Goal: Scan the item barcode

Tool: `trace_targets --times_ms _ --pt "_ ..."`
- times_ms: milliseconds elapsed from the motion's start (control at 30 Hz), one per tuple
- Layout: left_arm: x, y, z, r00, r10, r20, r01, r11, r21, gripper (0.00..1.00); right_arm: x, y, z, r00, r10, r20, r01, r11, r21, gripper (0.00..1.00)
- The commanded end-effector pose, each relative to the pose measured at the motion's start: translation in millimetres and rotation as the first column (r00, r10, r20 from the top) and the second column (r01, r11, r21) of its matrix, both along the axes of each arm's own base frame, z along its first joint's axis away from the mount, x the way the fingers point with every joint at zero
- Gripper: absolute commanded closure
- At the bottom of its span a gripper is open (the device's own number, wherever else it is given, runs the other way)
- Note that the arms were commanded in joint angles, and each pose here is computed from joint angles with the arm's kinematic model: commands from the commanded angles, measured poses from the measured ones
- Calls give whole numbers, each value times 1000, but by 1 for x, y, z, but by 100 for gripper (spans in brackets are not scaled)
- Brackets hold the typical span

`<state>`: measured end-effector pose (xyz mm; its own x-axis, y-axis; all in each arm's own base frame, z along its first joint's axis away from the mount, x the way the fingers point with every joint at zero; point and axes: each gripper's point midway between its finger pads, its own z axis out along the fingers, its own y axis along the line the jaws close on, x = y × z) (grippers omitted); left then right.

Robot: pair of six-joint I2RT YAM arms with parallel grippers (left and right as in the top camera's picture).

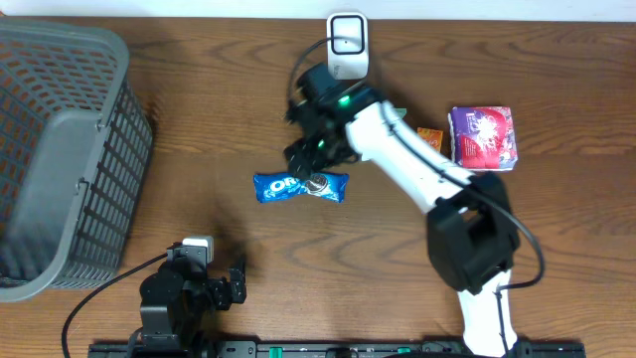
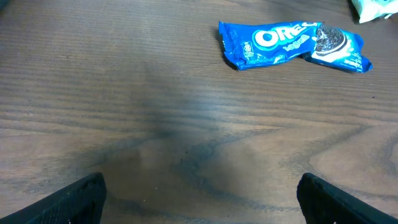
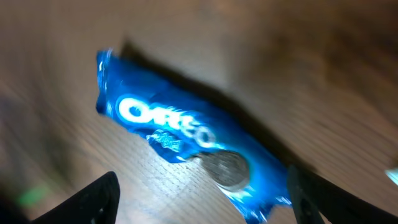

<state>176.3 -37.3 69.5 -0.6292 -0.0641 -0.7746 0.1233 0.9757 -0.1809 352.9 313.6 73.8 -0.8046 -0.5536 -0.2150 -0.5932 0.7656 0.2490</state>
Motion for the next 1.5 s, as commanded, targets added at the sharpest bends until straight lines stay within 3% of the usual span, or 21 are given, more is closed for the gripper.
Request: trace_targets --times_ms 0,200,267,333,367,433,467,600,733,767,800,833,1000,1233,1467 --pt "-3 -3 -4 1000 -23 -15 23 1000 6 2 0 6 -16 946 294 140 -272 950 -154 15" --pt "-3 -3 -4 1000 -23 -15 23 1000 6 2 -24 44 -42 807 564 175 -533 823 -195 12" --pt "-3 -3 -4 1000 -23 -15 23 1000 6 2 -28 48 -52 773 612 165 -578 787 -215 18" --pt "-3 -3 -4 1000 -23 -15 23 1000 6 2 -23 46 -68 769 618 165 -566 777 -275 17" --pt "-3 -3 -4 1000 -23 -15 23 1000 6 2 -20 44 -72 773 613 164 -554 778 -295 9" --pt "-3 -3 -4 1000 -23 -15 23 1000 6 2 -11 37 -84 800 577 162 -503 794 -343 7" --pt "-3 -3 -4 1000 -23 -15 23 1000 6 2 -6 31 -91 820 550 160 -469 805 -364 10" --pt "-3 -3 -4 1000 -23 -15 23 1000 6 2 8 21 -101 890 422 171 -342 868 -360 44" --pt "-3 -3 -4 1000 -23 -15 23 1000 6 2 45 7 -94 957 106 271 -20 953 -303 45" --pt "-3 -3 -4 1000 -23 -15 23 1000 6 2 59 -5 -92 956 -24 293 110 953 -281 40" --pt "-3 -3 -4 1000 -23 -15 23 1000 6 2 69 -17 -92 947 -117 298 199 944 -262 32" --pt "-3 -3 -4 1000 -23 -15 23 1000 6 2 75 -24 -91 940 -168 297 246 936 -250 32" --pt "-3 -3 -4 1000 -23 -15 23 1000 6 2 112 -75 -88 839 -483 253 527 837 -149 39" --pt "-3 -3 -4 1000 -23 -15 23 1000 6 2 137 -80 -67 811 -567 142 573 819 -5 34" --pt "-3 -3 -4 1000 -23 -15 23 1000 6 2 151 -77 24 804 -572 161 576 817 26 24"
